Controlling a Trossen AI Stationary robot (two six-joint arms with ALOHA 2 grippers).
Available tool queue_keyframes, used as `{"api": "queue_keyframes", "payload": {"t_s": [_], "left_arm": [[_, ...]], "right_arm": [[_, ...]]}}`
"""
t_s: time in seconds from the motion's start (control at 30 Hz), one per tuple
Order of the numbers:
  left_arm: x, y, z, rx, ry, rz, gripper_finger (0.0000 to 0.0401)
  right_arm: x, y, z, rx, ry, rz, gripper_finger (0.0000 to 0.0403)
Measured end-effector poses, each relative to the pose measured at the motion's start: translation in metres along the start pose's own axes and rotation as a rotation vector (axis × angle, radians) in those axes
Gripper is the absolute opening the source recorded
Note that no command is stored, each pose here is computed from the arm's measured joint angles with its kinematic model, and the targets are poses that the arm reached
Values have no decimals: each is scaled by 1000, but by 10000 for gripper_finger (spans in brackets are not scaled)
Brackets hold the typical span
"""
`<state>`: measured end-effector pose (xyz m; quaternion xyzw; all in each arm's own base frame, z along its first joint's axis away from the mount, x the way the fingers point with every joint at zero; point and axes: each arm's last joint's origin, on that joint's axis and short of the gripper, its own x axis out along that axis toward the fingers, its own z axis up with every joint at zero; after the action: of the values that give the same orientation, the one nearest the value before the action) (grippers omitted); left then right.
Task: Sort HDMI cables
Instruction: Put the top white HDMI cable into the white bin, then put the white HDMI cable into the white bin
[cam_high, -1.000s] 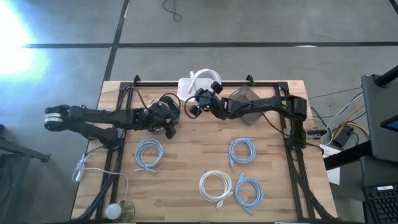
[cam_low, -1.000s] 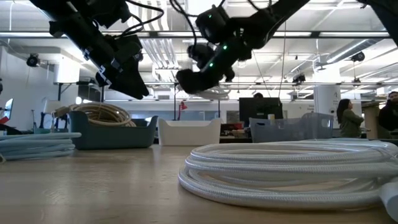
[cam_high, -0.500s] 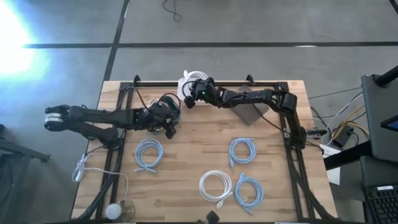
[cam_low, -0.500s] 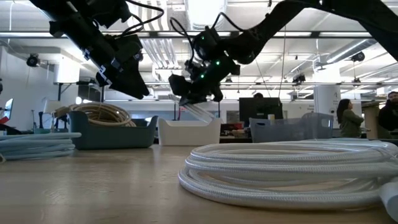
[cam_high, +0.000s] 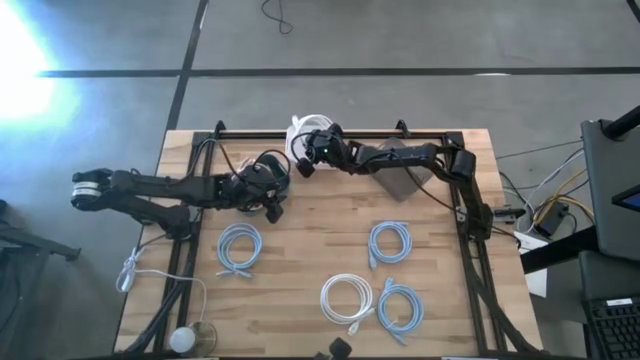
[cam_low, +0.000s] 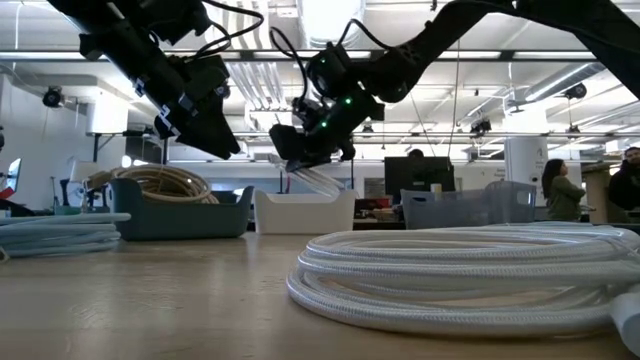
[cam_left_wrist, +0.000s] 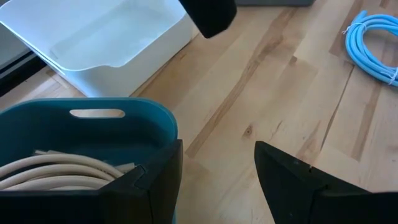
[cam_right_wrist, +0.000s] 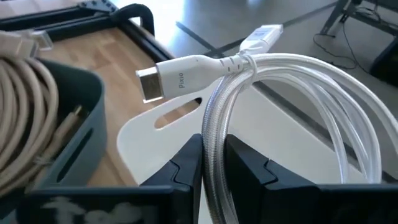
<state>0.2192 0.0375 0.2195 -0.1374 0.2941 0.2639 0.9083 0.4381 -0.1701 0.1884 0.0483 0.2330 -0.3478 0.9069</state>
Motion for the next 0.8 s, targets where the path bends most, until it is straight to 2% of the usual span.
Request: {"api": "queue_keyframes", "payload": {"t_s": [0.2,0.6,0.8], "left_arm": [[0,0,0,0,0,0,204],[0,0,0,0,0,0,204],[0,0,0,1,0,0,204]], "right_arm": [[0,0,-1,-6,18,36,65],[0,0,-1,-10,18,42,161],[-8,10,4,-21,7,128,181]]}}
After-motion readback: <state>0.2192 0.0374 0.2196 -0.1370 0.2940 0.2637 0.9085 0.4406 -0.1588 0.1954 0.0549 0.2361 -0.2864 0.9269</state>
